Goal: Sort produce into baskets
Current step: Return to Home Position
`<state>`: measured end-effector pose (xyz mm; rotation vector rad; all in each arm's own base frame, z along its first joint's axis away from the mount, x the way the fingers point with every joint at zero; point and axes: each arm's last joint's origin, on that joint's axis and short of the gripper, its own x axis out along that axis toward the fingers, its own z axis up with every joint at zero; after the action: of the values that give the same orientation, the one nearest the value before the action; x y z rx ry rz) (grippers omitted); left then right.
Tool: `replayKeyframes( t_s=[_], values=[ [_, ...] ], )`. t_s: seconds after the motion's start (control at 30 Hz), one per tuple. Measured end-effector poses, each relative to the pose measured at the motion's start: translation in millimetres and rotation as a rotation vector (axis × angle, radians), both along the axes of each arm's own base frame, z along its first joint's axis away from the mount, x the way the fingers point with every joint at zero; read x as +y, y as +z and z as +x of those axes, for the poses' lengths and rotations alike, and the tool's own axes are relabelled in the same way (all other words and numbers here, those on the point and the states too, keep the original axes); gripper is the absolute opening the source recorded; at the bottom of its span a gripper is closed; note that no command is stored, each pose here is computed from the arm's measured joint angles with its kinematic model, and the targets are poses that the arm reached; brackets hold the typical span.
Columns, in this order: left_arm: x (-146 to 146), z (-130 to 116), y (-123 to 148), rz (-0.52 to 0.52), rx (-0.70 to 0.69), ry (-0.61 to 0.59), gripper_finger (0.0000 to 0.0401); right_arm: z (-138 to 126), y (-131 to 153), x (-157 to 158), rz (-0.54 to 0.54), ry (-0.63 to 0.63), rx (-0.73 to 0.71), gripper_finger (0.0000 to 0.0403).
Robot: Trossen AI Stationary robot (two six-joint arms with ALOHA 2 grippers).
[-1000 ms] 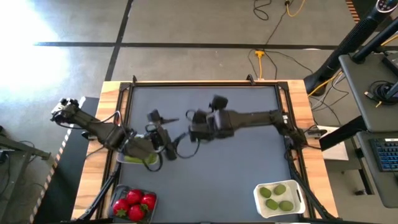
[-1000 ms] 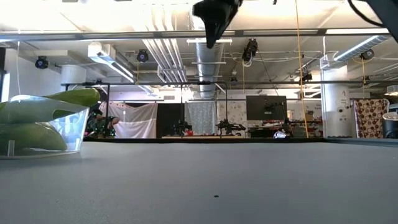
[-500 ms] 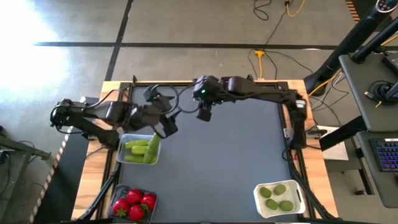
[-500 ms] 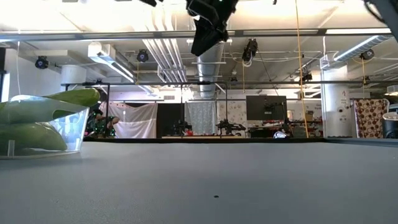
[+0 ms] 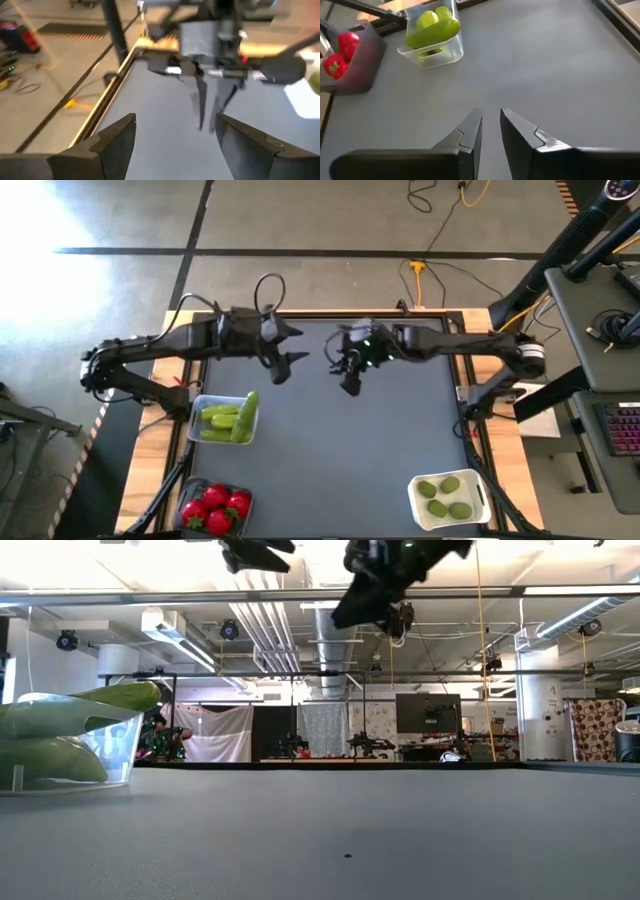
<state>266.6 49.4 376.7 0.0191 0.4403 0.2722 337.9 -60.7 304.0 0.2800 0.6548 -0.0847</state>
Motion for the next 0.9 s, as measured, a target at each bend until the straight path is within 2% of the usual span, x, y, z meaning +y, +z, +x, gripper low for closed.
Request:
replayKeyframes(
  t_s=[0.1,0.2,0.33,0.53,0.7,0.9],
  values=[
    [12,4,-7,-0.044,-0.099,-0.019,0.0253,-19,-4,15,0.001,-0.058,-0.072,0.0055],
    [21,6,-16,-0.084,-0.155,0.005,0.0253,-40,-3,25,0.022,-0.059,-0.241,0.0052],
    [26,6,-27,-0.107,-0.168,0.028,0.0253,-74,-6,35,0.057,0.002,-0.457,0.0052],
    [25,6,-39,-0.184,-0.169,0.042,0.0253,-119,-17,45,0.003,0.055,-0.708,0.0052],
    [25,4,-39,-0.195,-0.167,0.045,0.0253,-150,-31,47,0.063,-0.009,-0.752,0.0052],
    [22,-5,-38,-0.207,-0.122,0.049,0.0253,-186,-48,60,0.034,0.079,-0.785,0.0052]
  ],
)
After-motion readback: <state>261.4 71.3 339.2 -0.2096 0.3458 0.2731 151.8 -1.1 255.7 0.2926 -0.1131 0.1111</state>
